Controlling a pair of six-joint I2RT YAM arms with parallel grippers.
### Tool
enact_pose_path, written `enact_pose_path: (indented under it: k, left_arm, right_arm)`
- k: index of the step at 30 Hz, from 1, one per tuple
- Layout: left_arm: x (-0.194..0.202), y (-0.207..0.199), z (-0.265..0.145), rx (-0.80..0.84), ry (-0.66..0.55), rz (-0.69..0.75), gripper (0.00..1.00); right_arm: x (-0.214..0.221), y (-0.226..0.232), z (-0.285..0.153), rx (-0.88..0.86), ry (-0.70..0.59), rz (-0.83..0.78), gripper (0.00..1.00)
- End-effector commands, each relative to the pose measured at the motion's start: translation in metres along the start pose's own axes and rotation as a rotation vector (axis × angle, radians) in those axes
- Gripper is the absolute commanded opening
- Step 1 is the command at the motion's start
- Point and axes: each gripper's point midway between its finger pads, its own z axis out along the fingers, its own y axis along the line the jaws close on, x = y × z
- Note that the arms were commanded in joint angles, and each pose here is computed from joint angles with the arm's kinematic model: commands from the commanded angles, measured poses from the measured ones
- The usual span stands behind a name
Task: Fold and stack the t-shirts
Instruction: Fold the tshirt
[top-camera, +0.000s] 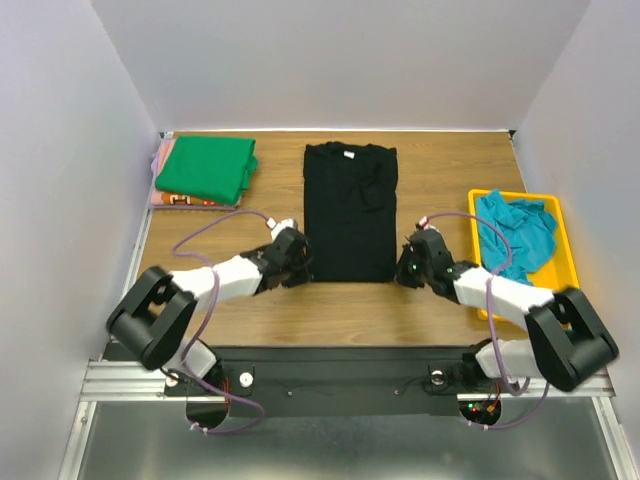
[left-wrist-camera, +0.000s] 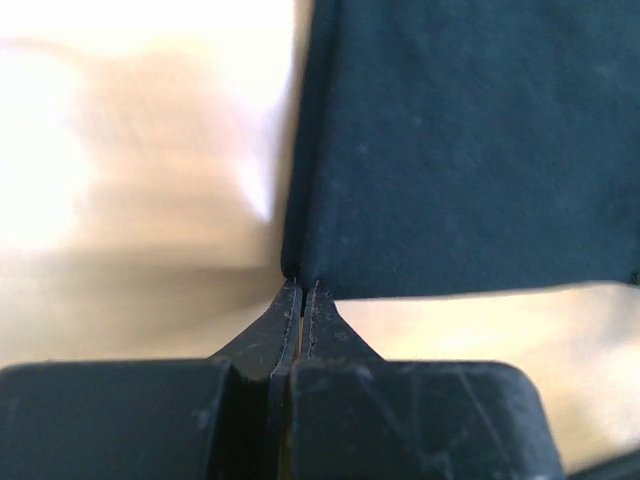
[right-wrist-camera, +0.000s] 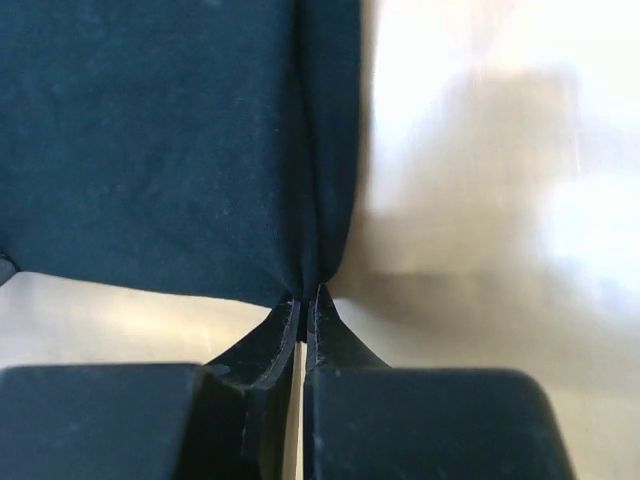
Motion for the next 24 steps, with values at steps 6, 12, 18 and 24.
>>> enact_pose_path:
  k: [6,12,18,24]
  left_arm:
    - [0.068,-0.024,-0.082,0.109,-0.002,-0.043,0.00]
    - [0.073,-0.059,-0.120,0.245,-0.013,-0.010,0.00]
    - [0.019,-0.084,-0.142,0.213,-0.190,-0.003,0.00]
    - [-0.038,-0.101,-0.157,0.163,-0.364,0.011,0.00]
  right_arm:
    - [0.056,0.008,-0.088,-0.102,0.089,-0.009,0.00]
    - [0.029,0.018,-0.131,-0.153,-0.018,-0.015,0.01]
    - [-0.028,0.034,-0.146,-0.092,-0.189,-0.013,0.00]
    - [-0.088,0.054,-0.164,-0.046,-0.365,0.029,0.00]
